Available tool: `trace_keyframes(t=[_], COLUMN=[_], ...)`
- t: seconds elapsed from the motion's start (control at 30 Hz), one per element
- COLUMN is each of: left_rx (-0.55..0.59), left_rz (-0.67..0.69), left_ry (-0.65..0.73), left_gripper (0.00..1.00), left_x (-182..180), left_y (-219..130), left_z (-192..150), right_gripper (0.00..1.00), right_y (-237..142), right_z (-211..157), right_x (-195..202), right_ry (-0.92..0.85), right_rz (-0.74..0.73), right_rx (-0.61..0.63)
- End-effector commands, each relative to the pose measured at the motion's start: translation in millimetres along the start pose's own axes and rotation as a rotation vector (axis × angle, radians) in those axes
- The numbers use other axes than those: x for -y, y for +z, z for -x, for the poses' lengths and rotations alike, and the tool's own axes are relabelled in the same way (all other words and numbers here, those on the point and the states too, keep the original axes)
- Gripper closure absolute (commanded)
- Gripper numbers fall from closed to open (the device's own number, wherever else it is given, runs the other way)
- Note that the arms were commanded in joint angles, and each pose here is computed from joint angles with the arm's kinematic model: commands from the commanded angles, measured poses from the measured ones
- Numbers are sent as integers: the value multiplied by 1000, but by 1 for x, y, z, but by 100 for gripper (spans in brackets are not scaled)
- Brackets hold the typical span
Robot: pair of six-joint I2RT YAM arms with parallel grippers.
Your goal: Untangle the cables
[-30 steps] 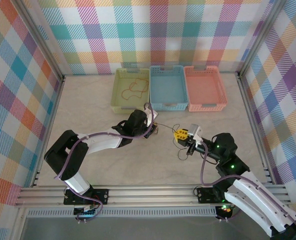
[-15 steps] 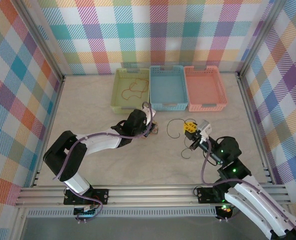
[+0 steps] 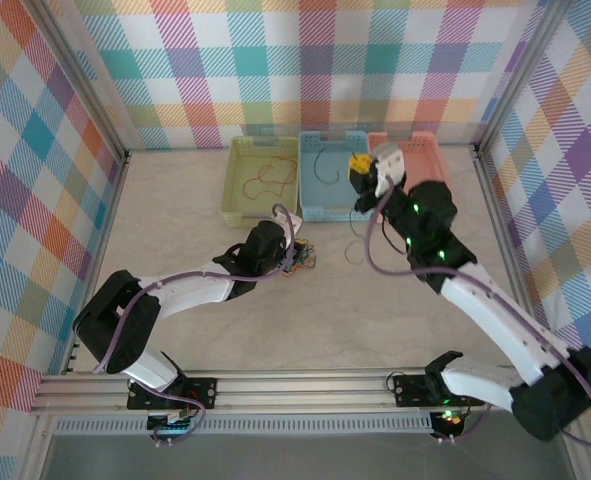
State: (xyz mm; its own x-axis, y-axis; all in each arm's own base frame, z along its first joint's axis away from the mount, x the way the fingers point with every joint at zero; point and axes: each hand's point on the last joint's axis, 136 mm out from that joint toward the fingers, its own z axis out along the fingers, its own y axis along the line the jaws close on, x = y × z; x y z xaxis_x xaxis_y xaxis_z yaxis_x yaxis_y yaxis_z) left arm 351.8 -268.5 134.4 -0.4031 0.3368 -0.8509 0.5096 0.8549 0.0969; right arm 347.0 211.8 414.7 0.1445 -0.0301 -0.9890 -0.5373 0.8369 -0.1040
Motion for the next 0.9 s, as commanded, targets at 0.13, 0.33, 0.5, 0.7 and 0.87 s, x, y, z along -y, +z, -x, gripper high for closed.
trace_keyframes(t=[0.13, 0.33, 0.5, 0.7, 0.87], left_rx=[61, 56, 59, 62, 61], left_rz=[32, 45, 46, 48, 49], left_ry=[-42, -46, -50, -57, -60], left_gripper=[50, 50, 50, 50, 51], left_x=[-10, -13, -14, -15, -16], left_y=[-9, -8, -9, -10, -10], left_z=[15, 14, 14, 14, 14], right_gripper=[100, 100, 100, 90, 55], right_y=[74, 147, 186, 195, 171], right_z=[51, 31, -46, -160, -203], right_x=[53, 93, 105, 108, 127], right_ry=[125, 143, 279, 364, 411], right_rz=[-60, -99, -112, -185, -352], right_rx=[64, 80, -45, -258, -416])
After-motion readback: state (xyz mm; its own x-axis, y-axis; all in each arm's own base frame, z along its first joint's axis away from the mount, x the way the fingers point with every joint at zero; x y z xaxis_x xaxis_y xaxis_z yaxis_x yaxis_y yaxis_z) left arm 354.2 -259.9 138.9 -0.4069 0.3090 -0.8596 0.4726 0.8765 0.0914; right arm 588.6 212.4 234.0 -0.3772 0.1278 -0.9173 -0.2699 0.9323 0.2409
